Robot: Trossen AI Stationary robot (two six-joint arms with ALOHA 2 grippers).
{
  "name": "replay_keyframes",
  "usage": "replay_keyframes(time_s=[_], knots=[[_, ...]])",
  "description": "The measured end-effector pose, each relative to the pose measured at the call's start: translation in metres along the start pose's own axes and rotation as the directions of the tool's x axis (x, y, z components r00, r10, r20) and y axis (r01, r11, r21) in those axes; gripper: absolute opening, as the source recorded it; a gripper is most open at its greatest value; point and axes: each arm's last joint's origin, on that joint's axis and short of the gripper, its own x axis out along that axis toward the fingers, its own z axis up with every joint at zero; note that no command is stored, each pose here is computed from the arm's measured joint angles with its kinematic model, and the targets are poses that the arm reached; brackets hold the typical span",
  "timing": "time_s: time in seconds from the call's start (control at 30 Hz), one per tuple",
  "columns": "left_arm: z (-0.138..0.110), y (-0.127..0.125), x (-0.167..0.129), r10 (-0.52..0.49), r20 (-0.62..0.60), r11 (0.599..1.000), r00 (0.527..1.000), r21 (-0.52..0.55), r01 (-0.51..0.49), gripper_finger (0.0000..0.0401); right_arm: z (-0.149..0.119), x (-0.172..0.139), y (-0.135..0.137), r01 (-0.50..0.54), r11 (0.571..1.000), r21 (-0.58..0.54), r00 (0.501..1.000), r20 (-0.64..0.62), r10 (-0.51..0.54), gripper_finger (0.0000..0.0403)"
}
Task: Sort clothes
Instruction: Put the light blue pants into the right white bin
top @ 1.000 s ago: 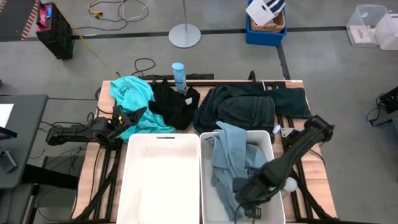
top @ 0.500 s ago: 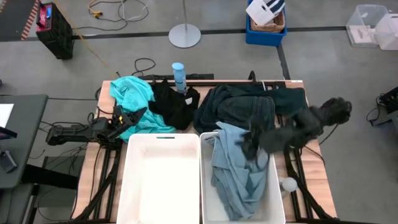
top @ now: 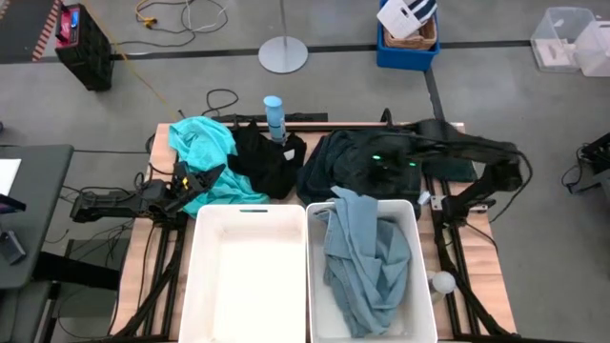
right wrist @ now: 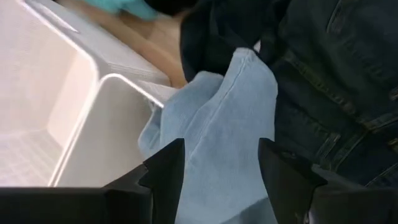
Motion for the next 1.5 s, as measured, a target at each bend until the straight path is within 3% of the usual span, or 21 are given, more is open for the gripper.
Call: replay_keyframes(time_s=[0.33, 0.5, 0.7, 0.83, 1.17, 1.3, 1.5], knots=[[0.000, 0.000, 0.000, 0.002, -0.002, 1.000, 1.000, 0.028, -0.002, 0.0000, 0.024, 0.061, 0.010, 0.043, 0.999, 0.017, 0.964, -0.264, -0.037, 0.0220], [-0.001, 0.002, 0.000, 0.014, -0.009, 0.999, 1.000, 0.040, -0.014, 0.0000, 0.026, 0.086, 0.009, 0.136, 0.990, -0.024, 0.923, -0.360, -0.135, 0.0220], [-0.001, 0.002, 0.000, 0.013, -0.009, 0.999, 1.000, 0.039, -0.013, 0.0000, 0.027, 0.108, 0.014, 0.139, 0.984, -0.113, 0.902, -0.397, -0.173, 0.0215], [-0.001, 0.002, 0.000, 0.013, -0.009, 0.999, 1.000, 0.031, -0.012, 0.0000, 0.024, 0.107, 0.019, 0.106, 0.983, -0.146, 0.913, -0.377, -0.155, 0.0184], [-0.001, 0.001, 0.000, 0.012, -0.009, 1.000, 1.000, 0.028, -0.012, 0.0000, 0.014, 0.064, 0.015, 0.054, 0.976, -0.211, 0.967, -0.234, -0.104, 0.0033], [-0.001, 0.001, 0.000, 0.012, -0.008, 1.000, 1.000, 0.027, -0.012, 0.0000, 0.011, 0.046, 0.013, 0.024, 0.973, -0.229, 0.985, -0.161, -0.062, 0.0023], [-0.001, 0.001, 0.000, 0.013, -0.008, 1.000, 1.000, 0.027, -0.013, 0.0000, 0.006, 0.039, 0.013, 0.001, 0.955, -0.297, 0.986, -0.156, -0.050, 0.0046]])
